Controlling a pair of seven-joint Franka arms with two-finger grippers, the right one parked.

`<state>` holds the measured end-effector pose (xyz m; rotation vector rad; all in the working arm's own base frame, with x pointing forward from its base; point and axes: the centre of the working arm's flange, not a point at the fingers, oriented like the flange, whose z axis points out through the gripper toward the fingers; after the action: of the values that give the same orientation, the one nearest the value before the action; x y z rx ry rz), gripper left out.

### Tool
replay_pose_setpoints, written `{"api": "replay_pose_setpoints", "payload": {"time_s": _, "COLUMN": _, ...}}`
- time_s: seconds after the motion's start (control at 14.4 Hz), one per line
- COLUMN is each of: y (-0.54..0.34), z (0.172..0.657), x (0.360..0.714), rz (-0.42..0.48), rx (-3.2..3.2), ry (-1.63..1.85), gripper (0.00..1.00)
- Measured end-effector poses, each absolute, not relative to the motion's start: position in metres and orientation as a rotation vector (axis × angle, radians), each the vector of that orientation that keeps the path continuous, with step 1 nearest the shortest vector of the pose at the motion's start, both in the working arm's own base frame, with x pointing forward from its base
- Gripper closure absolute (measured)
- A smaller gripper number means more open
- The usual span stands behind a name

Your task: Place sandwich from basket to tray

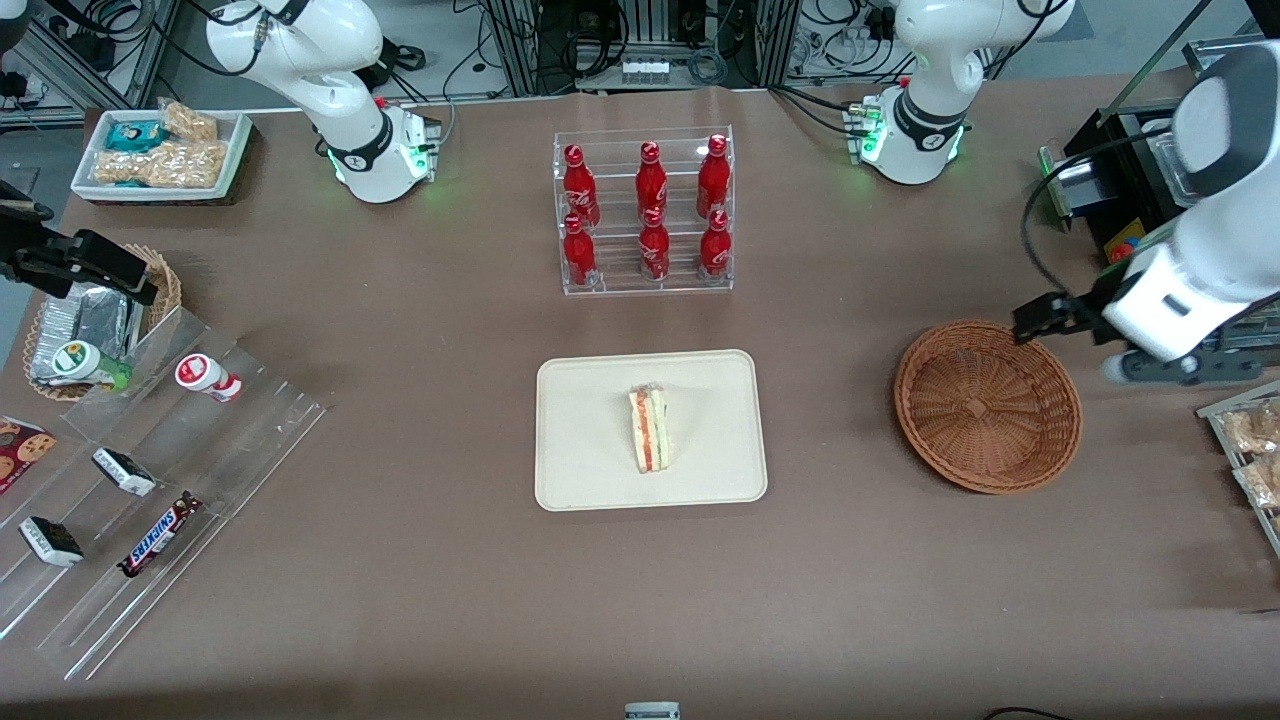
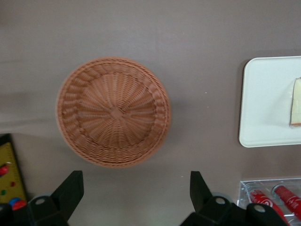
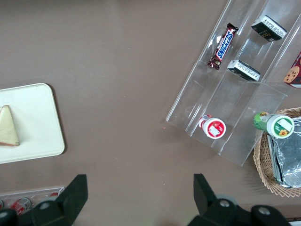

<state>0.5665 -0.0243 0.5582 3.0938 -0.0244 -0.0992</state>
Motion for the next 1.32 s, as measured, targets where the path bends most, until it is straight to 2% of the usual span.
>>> {"api": "replay_pose_setpoints", "payload": {"time_s": 0.21, "y": -0.011, "z": 0.579, "x": 0.558, "rz": -0.041, "rx": 3.097, "ry": -0.037, "gripper": 0.00}}
{"api": "replay_pose_setpoints", "payload": {"time_s": 0.49, "y": -0.023, "z": 0.585, "x": 0.557, "rz": -0.023, "rx": 3.097, "ry": -0.070, "gripper": 0.00}}
{"api": "replay_pose_setpoints", "payload": {"time_s": 0.77, "y": -0.039, "z": 0.606, "x": 0.558, "rz": 0.037, "rx": 3.094, "ry": -0.128, "gripper": 0.00}}
{"api": "replay_pose_setpoints", "payload": {"time_s": 1.04, "y": -0.039, "z": 0.615, "x": 0.550, "rz": -0.036, "rx": 3.093, "ry": -0.166, "gripper": 0.00}}
{"api": "replay_pose_setpoints", "payload": {"time_s": 1.32, "y": -0.039, "z": 0.629, "x": 0.547, "rz": -0.044, "rx": 3.093, "ry": -0.174, "gripper": 0.00}}
